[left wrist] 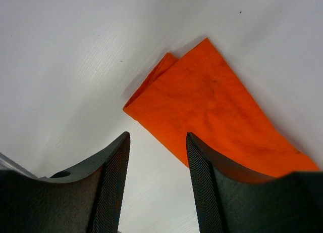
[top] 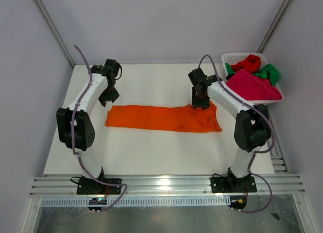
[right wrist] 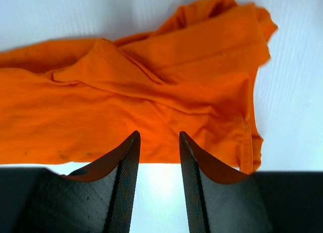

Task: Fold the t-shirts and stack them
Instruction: Fold the other side of the tshirt into a rectangle

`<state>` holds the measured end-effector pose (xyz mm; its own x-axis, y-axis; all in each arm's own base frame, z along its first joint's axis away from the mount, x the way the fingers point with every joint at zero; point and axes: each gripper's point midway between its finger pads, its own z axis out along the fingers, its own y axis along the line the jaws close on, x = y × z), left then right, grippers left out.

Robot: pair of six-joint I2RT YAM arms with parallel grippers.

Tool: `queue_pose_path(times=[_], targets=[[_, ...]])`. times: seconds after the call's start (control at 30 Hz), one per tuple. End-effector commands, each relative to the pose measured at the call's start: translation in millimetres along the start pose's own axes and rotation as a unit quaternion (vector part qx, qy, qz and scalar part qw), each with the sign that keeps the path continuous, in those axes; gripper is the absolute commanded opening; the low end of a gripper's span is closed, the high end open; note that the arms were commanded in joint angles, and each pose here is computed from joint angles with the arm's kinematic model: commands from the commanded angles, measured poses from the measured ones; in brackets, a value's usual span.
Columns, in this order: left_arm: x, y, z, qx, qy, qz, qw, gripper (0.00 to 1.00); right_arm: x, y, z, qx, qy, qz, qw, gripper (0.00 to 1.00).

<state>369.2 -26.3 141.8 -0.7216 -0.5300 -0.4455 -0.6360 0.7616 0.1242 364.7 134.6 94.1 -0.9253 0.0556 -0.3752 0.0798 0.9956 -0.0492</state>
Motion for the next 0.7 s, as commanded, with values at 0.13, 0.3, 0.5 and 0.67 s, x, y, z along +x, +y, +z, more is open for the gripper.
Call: queue_pose_path(times=[0.13, 0.3, 0.5, 0.67], targets=[[-10, -16, -1, 0.020, -0.001, -0.009, 1.000, 0.50, 35, -19, -8, 0.035, 0.004, 0.101, 0.994, 0.41], [-13, -15, -2, 0.019, -0.008, -0.007, 1.000, 0.50, 53, -17, 14, 0.044, 0.035, 0.111, 0.992, 0.41], [-14, -11, -6, 0.018, -0.011, -0.002, 1.000, 0.50, 57, -20, 33, 0.073, 0.045, 0.127, 0.988, 0.41], [-16, -9, -11, 0.022, -0.017, -0.001, 1.000, 0.50, 38, -18, 41, 0.090, 0.034, 0.148, 0.984, 0.41]])
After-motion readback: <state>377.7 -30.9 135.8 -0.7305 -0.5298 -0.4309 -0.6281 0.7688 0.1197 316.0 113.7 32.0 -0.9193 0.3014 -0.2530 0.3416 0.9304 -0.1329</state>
